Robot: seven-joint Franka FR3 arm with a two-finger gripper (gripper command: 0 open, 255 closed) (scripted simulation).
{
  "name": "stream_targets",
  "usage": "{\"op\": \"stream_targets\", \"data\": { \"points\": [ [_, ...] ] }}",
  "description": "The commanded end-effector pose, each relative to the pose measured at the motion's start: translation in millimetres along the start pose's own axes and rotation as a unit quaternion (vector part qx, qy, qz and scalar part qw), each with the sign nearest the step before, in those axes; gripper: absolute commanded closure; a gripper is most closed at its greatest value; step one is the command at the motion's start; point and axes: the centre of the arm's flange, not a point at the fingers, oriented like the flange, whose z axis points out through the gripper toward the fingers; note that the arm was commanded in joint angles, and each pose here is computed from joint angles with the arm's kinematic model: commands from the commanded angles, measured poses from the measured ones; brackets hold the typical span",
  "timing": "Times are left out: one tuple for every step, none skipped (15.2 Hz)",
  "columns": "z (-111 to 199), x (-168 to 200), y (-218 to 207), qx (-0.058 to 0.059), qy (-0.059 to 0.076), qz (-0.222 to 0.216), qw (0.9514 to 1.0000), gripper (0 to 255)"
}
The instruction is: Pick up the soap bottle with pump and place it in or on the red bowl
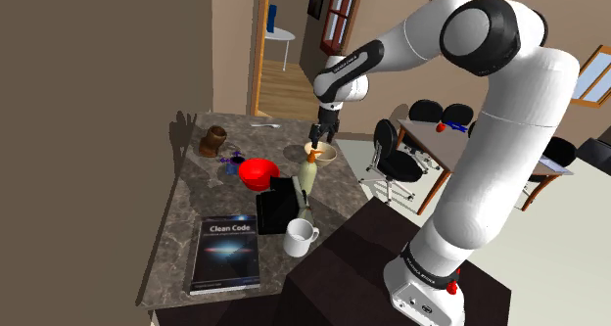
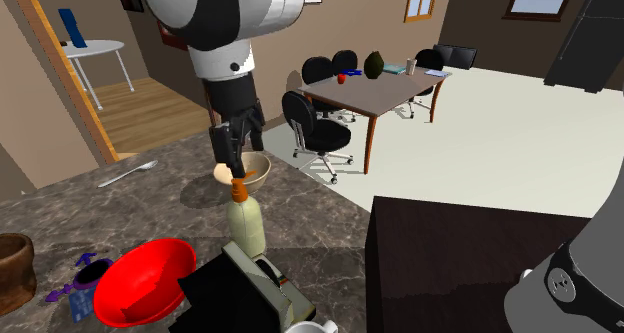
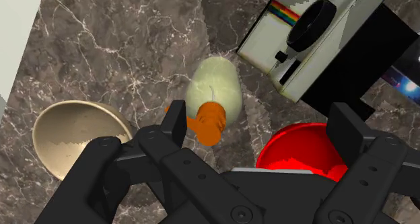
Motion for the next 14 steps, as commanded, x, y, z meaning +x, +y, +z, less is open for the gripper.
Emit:
{"op": "stream_targets", "data": {
  "points": [
    [17,19,11,0.002,0.003,-0.001,1.0,0],
    [25,28,16,0.003,0.004,-0.001,1.0,0],
    [33,37,21,0.004,0.005,-0.001,1.0,0],
    [41,46,26,0.004,0.006,-0.001,1.0,0],
    [49,55,31,0.005,0.007,-0.002,1.0,0],
    [57,65,35,0.006,0.009,-0.002,0.9999,0],
    [65,73,40,0.007,0.01,-0.002,0.9999,0],
    [70,73,40,0.007,0.01,-0.002,0.9999,0],
    [75,73,40,0.007,0.01,-0.002,0.9999,0],
    [80,74,40,0.007,0.01,-0.002,0.9999,0],
    [86,74,40,0.007,0.01,-0.002,0.9999,0],
    [91,74,39,0.007,0.01,-0.002,0.9999,0],
    [96,74,39,0.007,0.01,-0.002,0.9999,0],
    [102,74,39,0.007,0.01,-0.002,0.9999,0]
  ]
}}
